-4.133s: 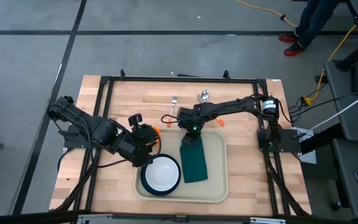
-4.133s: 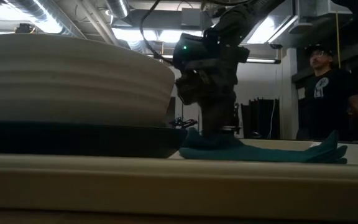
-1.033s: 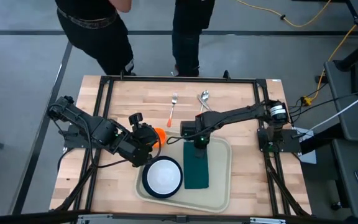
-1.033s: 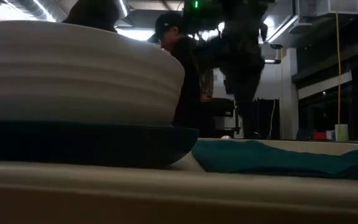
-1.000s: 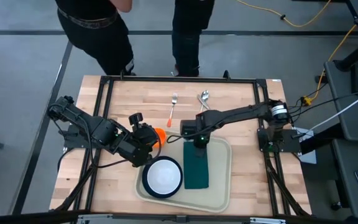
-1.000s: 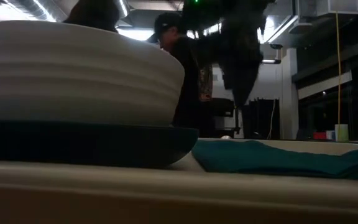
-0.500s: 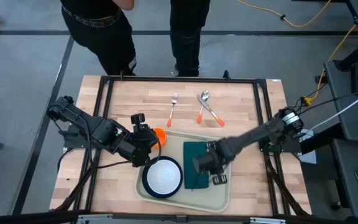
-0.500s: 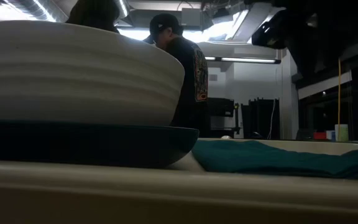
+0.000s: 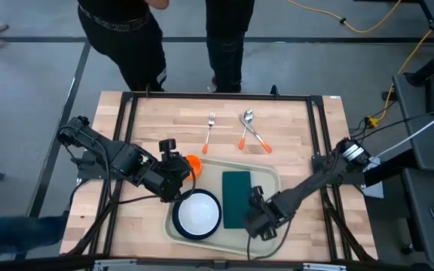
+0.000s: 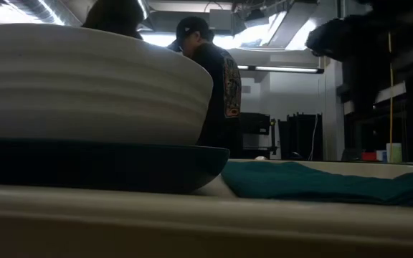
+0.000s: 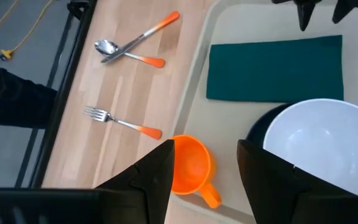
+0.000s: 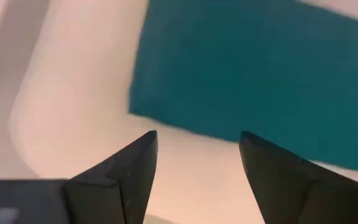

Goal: Set up tray
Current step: Put the dark green napkin on the right of the brown tray

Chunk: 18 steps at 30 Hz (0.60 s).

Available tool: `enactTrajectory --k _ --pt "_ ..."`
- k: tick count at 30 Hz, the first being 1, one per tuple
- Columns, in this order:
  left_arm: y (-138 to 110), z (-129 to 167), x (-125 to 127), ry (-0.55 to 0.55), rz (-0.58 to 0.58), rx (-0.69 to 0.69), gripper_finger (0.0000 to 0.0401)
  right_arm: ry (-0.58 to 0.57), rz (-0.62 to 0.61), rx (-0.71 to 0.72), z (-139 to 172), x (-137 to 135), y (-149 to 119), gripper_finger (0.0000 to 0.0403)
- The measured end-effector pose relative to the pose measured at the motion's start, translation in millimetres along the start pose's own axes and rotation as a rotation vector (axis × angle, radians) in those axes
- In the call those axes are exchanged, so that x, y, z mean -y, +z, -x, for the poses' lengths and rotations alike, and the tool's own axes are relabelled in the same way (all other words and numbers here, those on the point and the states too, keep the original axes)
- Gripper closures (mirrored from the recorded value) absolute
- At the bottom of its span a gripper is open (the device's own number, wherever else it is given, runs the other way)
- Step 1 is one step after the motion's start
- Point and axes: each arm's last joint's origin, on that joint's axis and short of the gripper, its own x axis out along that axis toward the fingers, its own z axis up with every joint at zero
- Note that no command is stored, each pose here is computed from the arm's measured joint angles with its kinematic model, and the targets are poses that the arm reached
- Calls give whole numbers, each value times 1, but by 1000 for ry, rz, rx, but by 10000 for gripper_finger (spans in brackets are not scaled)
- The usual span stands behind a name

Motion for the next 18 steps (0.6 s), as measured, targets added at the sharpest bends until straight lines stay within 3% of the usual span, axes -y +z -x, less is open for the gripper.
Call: enactTrajectory --k 10,18 --pt "0 0 0 0 -5 1 232 36 114 -1 -16 -26 -4 169" --pt "0 0 1 -10 27 1 232 -16 181 -45 -38 -26 -5 169"
